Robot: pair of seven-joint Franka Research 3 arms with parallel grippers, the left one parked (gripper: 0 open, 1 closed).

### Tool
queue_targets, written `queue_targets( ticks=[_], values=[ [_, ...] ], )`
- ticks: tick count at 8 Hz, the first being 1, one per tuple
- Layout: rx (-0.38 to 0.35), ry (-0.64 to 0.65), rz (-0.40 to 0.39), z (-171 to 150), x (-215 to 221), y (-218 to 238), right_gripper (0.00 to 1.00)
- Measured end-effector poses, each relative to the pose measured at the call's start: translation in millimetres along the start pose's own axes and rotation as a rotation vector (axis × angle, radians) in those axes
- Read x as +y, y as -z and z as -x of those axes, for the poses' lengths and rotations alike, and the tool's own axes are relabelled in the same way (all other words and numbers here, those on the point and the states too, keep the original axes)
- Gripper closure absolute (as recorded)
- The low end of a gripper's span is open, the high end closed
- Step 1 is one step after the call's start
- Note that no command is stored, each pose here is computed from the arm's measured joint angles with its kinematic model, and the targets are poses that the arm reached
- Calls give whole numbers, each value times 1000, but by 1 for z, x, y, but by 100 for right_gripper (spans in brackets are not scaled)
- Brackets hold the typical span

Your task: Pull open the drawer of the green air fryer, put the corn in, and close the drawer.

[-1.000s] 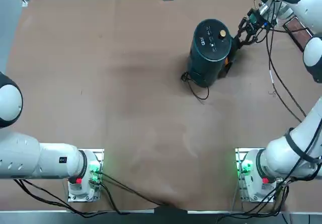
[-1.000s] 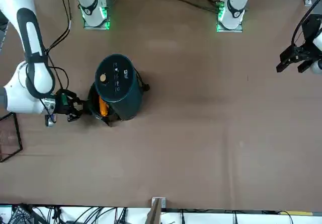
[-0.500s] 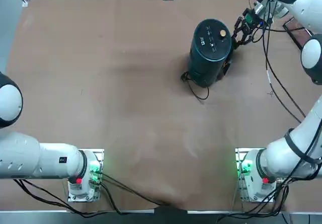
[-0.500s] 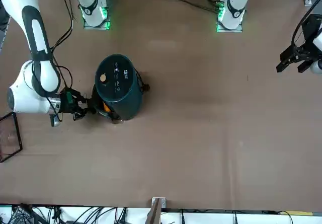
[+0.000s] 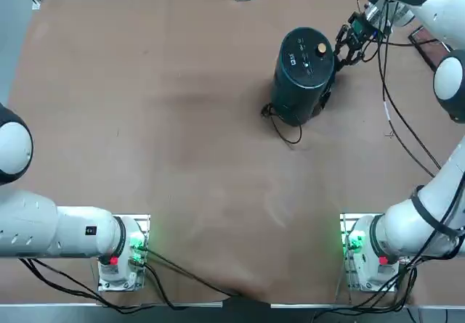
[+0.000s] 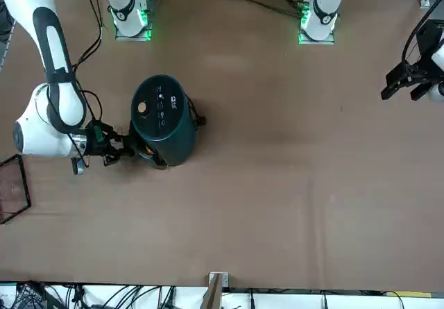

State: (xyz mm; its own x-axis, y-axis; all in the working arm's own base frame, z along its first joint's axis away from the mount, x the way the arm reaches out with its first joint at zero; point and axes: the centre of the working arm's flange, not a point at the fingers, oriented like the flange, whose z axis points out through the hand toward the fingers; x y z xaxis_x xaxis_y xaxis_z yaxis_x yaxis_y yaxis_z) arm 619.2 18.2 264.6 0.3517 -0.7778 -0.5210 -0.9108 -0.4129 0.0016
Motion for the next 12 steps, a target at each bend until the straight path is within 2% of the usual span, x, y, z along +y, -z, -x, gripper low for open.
queue_targets(
  ticks=[5,12],
  values=[
    [-54,-28,-13,6,2,-16,55],
    [-51,-21,-13,10,0,-20,54]
  ],
)
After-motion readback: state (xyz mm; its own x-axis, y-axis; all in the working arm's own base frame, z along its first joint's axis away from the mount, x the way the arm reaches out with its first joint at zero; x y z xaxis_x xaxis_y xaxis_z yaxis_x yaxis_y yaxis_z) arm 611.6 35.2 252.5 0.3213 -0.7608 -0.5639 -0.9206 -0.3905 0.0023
